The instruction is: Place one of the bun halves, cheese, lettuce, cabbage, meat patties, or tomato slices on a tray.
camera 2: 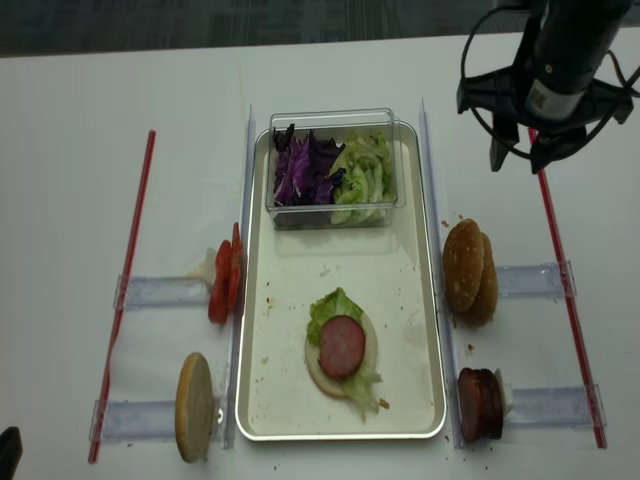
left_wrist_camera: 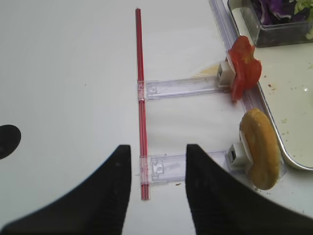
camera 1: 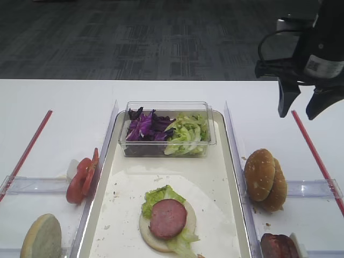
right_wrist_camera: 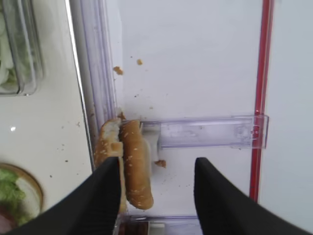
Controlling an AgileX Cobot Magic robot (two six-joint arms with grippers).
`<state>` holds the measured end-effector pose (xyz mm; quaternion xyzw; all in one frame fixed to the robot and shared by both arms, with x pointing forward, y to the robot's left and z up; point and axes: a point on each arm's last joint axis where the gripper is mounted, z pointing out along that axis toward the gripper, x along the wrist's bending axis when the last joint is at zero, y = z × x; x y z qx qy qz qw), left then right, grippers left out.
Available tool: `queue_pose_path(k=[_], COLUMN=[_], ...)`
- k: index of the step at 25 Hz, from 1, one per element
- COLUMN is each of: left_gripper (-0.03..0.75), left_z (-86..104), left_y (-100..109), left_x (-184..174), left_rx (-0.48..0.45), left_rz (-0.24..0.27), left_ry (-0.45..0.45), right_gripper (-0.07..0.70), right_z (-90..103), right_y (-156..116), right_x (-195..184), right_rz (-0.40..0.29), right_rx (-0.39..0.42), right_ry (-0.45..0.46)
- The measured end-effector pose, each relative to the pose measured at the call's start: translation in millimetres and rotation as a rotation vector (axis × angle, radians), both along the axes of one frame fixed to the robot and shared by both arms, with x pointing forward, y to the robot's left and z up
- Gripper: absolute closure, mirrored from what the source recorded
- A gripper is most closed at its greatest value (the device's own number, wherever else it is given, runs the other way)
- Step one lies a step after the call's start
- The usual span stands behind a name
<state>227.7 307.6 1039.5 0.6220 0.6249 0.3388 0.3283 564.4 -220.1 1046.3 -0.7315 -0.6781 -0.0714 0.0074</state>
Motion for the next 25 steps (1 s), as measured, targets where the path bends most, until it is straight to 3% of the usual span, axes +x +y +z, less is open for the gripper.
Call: queue_pose_path(k=[5,13,18,25], left_gripper=[0.431,0.431,0.431,0.431], left_z=[0.0,0.0,0.0,0.0], left_y=[0.0,0.0,0.0,0.0], left_x=[0.0,0.0,0.0,0.0], left_rx=[0.0,0.0,0.0,0.0], left_rz=[0.0,0.0,0.0,0.0], left_ry=[0.0,0.0,0.0,0.0], right_gripper=[0.268,0.268,0.268,0.268], right_z=[9.6,18.7,17.2,30.7], right_y=[-16.4,-18.9,-24.2,-32.5], right_x=[-1.0,-8.8,-35.9,-84.2], right_rz=[-0.005,0.028,0.052,0.059], right_rx=[-0.003,-0.01,-0.025,-0.022], right_ry=[-0.033,-0.061,-0.044,-0.089])
